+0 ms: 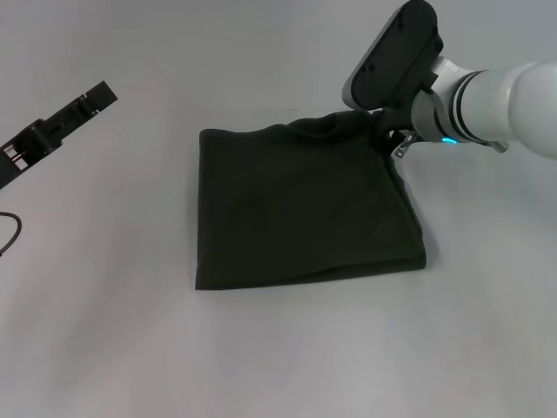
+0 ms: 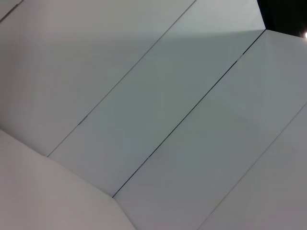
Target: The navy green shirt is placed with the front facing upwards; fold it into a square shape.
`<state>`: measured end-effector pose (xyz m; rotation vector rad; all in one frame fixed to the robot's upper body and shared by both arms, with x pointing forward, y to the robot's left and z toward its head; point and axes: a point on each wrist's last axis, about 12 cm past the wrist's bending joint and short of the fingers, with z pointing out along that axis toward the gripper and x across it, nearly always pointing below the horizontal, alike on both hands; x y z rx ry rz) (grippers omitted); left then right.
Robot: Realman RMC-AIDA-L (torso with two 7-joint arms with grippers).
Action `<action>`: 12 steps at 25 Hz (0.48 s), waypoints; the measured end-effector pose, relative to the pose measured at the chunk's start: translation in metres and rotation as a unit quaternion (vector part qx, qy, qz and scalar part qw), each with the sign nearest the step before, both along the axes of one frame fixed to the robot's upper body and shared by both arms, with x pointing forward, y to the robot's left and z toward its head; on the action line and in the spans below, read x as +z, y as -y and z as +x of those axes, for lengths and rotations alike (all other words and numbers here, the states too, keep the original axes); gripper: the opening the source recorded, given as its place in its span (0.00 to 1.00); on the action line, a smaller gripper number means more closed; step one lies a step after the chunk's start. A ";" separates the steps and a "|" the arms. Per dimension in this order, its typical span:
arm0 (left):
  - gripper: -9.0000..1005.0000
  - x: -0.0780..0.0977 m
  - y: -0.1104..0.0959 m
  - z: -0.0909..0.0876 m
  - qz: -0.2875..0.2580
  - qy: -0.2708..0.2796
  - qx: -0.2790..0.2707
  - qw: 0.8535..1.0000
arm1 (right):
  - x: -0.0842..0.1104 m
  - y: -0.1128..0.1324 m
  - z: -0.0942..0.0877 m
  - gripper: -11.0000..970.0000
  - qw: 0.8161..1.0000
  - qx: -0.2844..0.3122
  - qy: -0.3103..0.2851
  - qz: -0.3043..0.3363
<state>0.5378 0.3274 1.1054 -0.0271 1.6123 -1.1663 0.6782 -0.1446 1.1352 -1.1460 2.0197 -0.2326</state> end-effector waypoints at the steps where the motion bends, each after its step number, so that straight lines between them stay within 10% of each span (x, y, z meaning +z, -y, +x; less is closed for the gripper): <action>1: 0.94 0.000 0.000 0.000 0.000 0.000 0.000 1.000 | 0.000 0.000 0.000 0.02 1.000 0.000 -0.001 -0.001; 12: 0.94 0.001 0.000 0.000 -0.012 0.003 0.005 1.000 | -0.011 0.009 0.006 0.17 0.999 -0.037 -0.013 -0.016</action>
